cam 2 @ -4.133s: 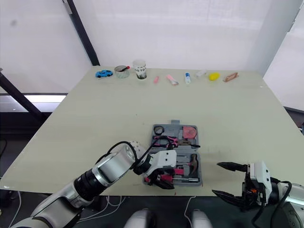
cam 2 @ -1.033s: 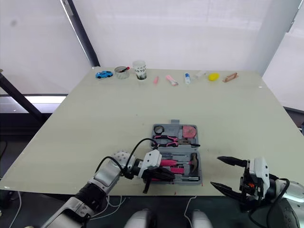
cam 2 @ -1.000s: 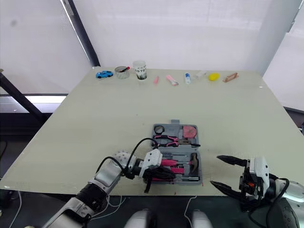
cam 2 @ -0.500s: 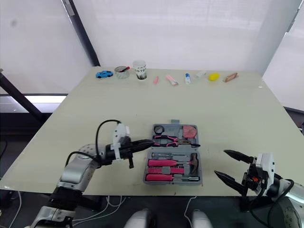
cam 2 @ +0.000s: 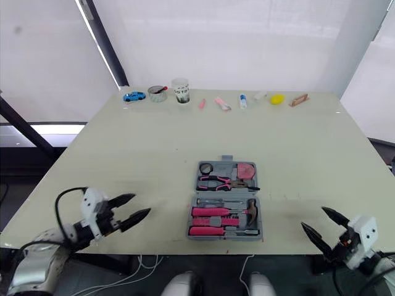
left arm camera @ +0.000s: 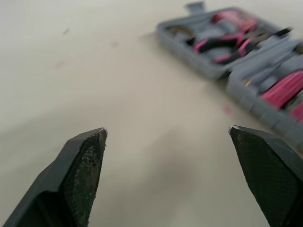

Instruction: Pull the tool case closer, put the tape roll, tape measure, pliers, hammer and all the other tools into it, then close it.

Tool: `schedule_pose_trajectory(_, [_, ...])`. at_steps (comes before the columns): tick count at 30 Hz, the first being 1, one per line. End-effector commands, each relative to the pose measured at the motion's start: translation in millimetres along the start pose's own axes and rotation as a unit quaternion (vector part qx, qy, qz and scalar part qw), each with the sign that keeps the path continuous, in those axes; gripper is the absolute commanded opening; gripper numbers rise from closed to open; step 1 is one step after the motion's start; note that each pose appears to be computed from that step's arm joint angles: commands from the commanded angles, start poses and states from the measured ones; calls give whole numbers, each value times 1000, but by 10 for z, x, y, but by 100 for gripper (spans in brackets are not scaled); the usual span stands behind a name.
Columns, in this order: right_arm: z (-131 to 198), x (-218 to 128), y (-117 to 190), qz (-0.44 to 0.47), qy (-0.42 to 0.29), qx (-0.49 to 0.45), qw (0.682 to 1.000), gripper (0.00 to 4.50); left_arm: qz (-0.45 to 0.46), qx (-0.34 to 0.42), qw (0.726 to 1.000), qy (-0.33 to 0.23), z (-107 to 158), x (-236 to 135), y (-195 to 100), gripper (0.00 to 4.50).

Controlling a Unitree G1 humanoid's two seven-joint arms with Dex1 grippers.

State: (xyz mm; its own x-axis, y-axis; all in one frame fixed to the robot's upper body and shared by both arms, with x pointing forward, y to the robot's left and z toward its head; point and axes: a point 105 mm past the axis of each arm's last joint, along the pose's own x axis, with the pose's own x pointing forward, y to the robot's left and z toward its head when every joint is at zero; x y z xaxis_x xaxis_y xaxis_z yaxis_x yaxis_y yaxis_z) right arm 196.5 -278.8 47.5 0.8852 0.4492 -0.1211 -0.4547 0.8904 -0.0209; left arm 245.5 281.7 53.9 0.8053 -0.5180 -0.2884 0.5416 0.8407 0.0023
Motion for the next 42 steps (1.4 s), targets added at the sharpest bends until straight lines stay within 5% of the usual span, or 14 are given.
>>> schedule_pose_trajectory(1, [70, -133, -75, -32, -13, -15, 999, 450, 38, 7, 999, -22, 100, -167, 120, 449])
schedule_pose_trajectory(9, [10, -350, -95, -68, -5, 1, 998, 450, 59, 7, 998, -11, 27, -291, 134, 449])
schedule_pose_trajectory(15, [32, -186, -79, -49, 19, -27, 998, 450, 21, 34, 999, -16, 123, -123, 60, 449])
schedule_pose_trajectory(32, [384, 1079, 209, 108, 53, -57, 991, 450, -152, 100, 983, 12, 430, 658, -86, 449])
schedule_pose_trajectory(36, [404, 1315, 298, 159, 62, -90, 981, 373, -187, 122, 974, 26, 433, 867, -121, 325])
schedule_pose_trajectory(42, [290, 1518, 479, 220, 85, -140, 962, 91, -230, 147, 960, 56, 361, 1077, -156, 44])
